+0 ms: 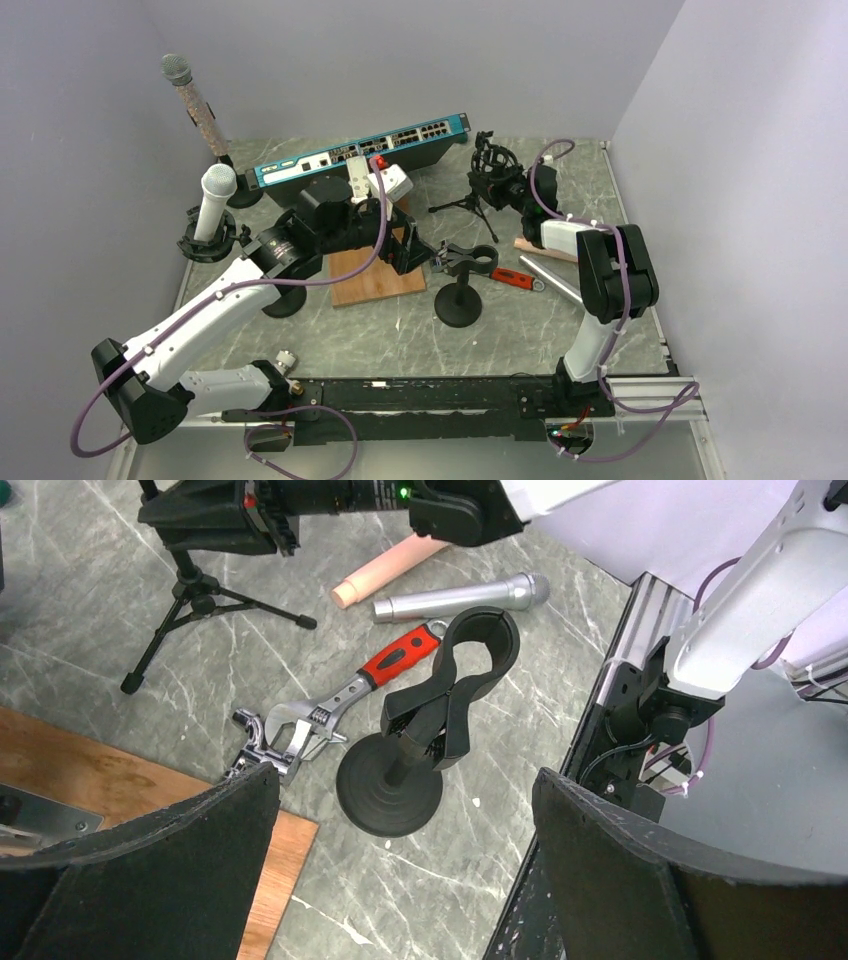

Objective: Remove the microphone from the stand

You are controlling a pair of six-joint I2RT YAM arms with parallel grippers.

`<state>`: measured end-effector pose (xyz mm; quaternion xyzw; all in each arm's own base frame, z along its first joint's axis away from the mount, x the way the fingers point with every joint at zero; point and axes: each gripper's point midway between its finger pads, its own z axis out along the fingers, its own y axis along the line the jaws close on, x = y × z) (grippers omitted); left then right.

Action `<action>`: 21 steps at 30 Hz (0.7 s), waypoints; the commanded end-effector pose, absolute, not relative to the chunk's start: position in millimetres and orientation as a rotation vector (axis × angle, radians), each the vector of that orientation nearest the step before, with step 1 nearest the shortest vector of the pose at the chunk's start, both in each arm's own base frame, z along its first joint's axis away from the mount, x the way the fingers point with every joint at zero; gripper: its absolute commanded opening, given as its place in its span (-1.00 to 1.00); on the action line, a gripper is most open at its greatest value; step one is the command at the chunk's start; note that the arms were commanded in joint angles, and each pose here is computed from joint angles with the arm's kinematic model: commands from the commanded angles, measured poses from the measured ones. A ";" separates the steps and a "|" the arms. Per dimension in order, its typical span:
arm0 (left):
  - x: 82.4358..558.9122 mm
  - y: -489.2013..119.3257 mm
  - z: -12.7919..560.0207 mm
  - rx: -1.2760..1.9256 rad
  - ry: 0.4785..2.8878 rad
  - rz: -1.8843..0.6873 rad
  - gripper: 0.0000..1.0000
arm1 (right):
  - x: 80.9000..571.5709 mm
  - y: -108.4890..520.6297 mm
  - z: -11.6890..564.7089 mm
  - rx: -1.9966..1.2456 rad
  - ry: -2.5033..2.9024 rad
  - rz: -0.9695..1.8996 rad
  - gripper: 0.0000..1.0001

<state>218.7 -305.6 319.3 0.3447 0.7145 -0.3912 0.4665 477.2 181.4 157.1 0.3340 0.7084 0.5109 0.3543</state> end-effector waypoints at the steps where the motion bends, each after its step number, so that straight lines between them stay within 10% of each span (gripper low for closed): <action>1: 223.9 -307.9 337.1 0.851 1.700 -0.939 0.99 | 481.1 174.7 150.9 0.708 1.961 1.273 -1.00; 13: 222.6 -308.5 337.2 0.856 1.698 -0.946 0.99 | 459.0 191.2 133.1 0.211 2.245 1.508 -1.00; 21: 226.2 -310.4 331.0 0.861 1.723 -0.934 0.99 | 470.1 130.3 77.4 0.456 2.439 0.721 -1.00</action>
